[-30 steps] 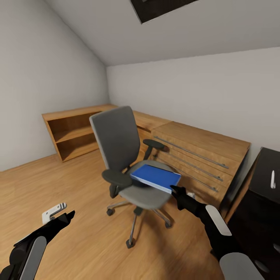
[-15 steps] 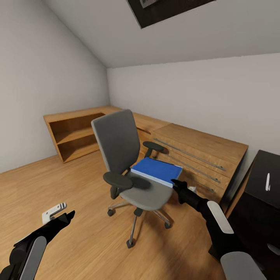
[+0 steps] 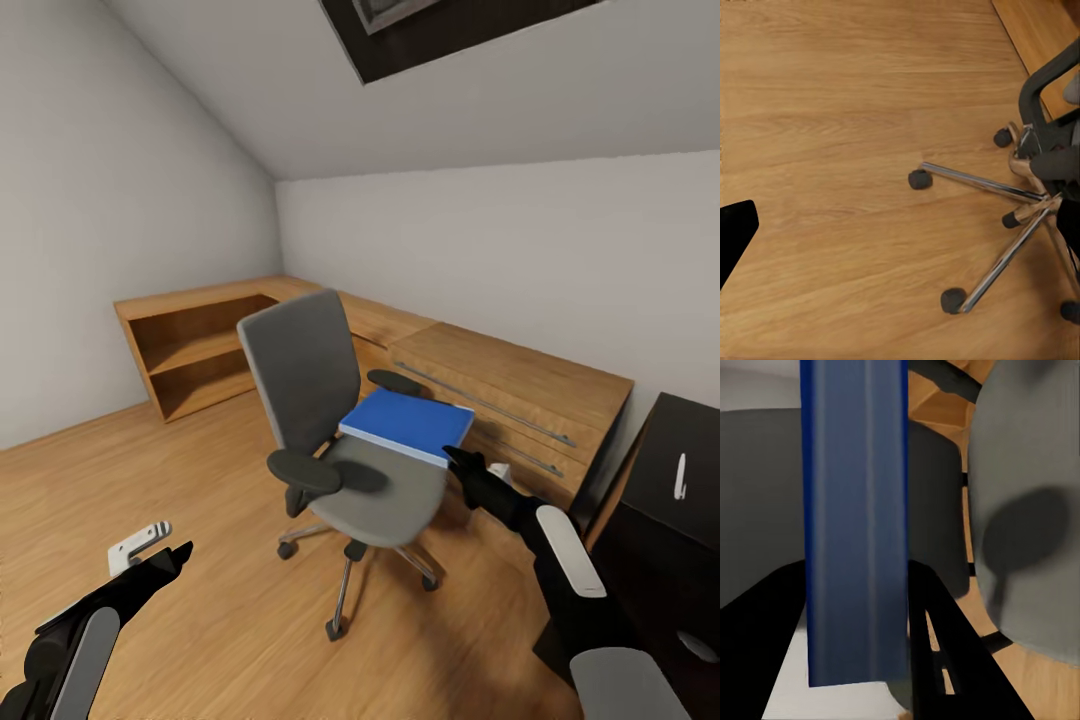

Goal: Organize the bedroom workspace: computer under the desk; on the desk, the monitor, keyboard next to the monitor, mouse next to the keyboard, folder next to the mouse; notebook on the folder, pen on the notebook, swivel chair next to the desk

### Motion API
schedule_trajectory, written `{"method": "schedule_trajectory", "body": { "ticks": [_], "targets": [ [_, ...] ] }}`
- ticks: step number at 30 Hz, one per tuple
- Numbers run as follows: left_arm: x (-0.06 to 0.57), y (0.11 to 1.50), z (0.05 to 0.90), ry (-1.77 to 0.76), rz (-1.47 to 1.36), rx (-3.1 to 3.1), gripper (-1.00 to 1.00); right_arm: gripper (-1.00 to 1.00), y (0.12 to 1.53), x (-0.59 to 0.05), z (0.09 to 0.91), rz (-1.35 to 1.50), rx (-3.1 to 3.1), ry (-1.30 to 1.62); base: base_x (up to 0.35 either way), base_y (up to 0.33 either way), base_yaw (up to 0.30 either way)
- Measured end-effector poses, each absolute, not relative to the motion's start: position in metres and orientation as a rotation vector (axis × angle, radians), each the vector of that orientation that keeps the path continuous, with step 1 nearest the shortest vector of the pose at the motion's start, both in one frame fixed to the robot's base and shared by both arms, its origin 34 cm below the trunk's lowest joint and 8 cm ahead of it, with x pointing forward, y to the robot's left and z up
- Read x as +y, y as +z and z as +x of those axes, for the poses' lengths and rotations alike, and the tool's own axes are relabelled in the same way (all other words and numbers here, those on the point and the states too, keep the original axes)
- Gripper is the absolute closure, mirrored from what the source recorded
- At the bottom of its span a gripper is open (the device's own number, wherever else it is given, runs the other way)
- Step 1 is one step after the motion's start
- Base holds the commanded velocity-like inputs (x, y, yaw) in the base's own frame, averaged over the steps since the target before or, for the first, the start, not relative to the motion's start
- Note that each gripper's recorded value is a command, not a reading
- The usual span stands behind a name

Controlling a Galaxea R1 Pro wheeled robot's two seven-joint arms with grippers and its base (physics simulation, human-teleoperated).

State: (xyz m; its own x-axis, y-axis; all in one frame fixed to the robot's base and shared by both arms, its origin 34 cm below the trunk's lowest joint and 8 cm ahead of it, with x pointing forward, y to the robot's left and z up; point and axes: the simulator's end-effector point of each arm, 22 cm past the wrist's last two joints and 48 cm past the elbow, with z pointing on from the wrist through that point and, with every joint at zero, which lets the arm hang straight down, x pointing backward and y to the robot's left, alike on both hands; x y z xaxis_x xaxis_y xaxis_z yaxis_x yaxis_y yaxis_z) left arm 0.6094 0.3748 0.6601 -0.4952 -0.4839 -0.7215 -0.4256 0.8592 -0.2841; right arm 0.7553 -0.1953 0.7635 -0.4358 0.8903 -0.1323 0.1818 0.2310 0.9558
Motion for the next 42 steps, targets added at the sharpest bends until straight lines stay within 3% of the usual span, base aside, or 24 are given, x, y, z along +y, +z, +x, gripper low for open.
{"method": "schedule_trajectory", "body": {
  "ticks": [13, 42],
  "targets": [
    [0.374, 0.68, 0.611, -0.085, -0.66, 2.17, -1.0, 1.0, 0.82, -0.202, 0.741, 0.847, 1.758, 1.136, -0.252, 0.0, 0.0],
    [0.374, 0.723, 0.613, -0.083, -0.672, 2.197, -1.0, 1.0, 0.893, -0.209, 0.729, 0.866, 1.727, 1.15, -0.005, 0.0, 0.0]
  ]
}}
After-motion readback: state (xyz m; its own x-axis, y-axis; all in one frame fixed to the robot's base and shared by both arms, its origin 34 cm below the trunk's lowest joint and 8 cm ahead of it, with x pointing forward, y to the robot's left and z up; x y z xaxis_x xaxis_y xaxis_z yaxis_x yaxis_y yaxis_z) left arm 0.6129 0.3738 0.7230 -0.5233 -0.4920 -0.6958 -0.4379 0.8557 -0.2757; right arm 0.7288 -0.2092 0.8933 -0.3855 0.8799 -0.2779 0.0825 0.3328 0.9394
